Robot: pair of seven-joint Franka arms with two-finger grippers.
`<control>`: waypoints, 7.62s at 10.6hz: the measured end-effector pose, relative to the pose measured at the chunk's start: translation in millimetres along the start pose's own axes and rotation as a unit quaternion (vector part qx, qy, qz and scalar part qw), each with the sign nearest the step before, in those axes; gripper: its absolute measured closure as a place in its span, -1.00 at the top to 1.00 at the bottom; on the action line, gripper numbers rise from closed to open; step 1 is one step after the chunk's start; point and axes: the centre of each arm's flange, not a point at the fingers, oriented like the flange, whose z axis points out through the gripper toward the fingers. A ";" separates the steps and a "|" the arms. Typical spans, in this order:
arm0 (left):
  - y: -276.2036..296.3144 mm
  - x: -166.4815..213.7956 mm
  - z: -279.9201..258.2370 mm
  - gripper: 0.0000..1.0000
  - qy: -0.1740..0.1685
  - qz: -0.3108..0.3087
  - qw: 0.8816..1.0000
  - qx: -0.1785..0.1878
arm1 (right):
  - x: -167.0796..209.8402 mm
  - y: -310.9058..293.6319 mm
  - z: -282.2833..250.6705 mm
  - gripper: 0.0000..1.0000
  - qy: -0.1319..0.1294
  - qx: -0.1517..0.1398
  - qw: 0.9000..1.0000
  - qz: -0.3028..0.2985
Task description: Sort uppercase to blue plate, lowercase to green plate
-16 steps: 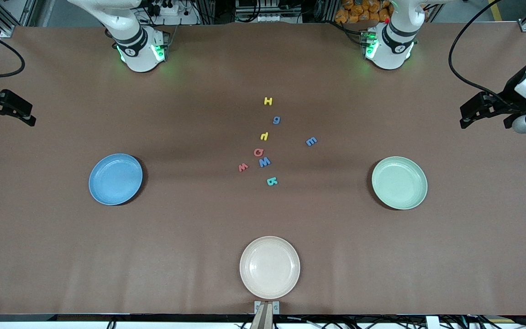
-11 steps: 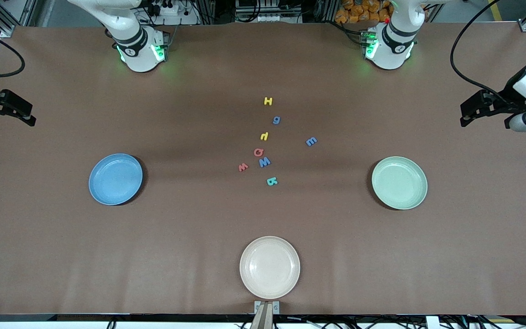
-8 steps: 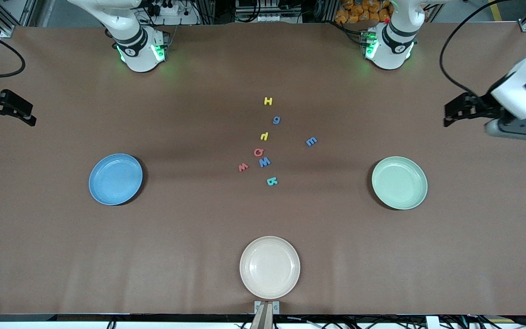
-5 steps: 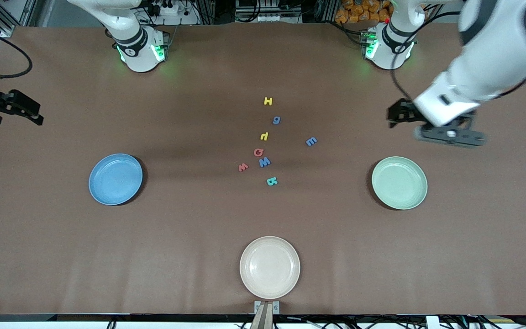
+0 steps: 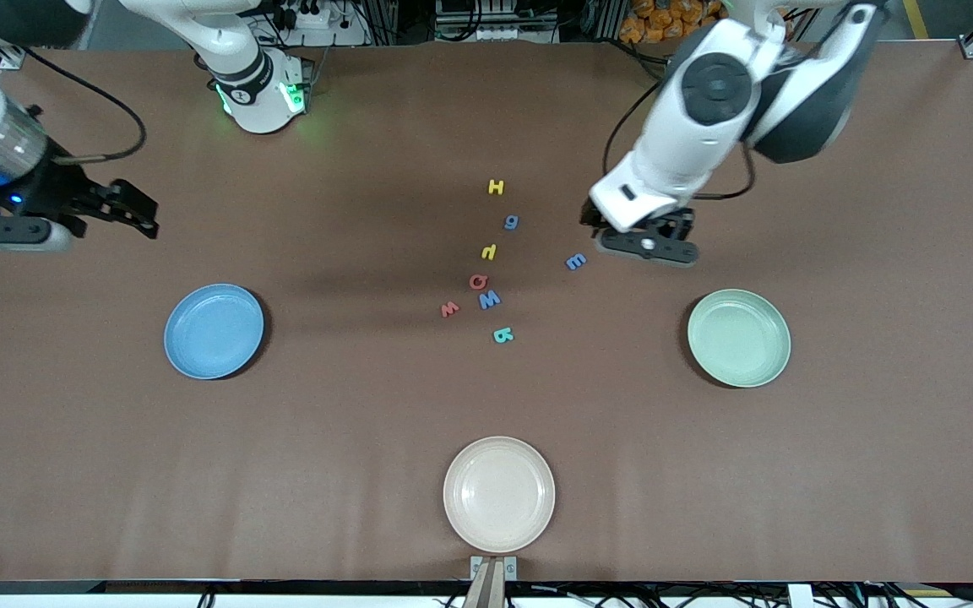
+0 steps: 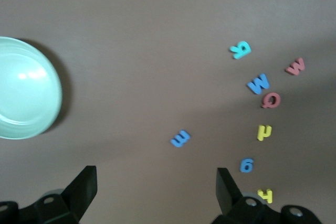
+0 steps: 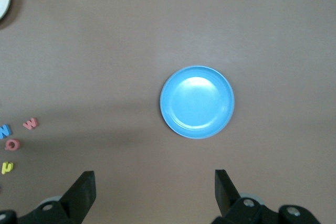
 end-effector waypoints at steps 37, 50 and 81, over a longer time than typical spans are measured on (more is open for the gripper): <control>193.6 -52.7 267.2 -0.48 -0.002 -0.028 0.999 0.017 | -163.3 -195.2 253.2 0.82 0.032 0.026 0.992 -0.119; -226.2 104.9 53.5 -0.48 0.006 -0.006 0.996 0.091 | -233.4 -323.6 276.4 0.95 -0.015 0.032 0.999 0.014; -38.4 -15.6 216.6 1.00 -0.050 -0.340 0.939 0.023 | -315.2 -439.5 388.4 -0.34 -0.071 0.057 0.996 -0.003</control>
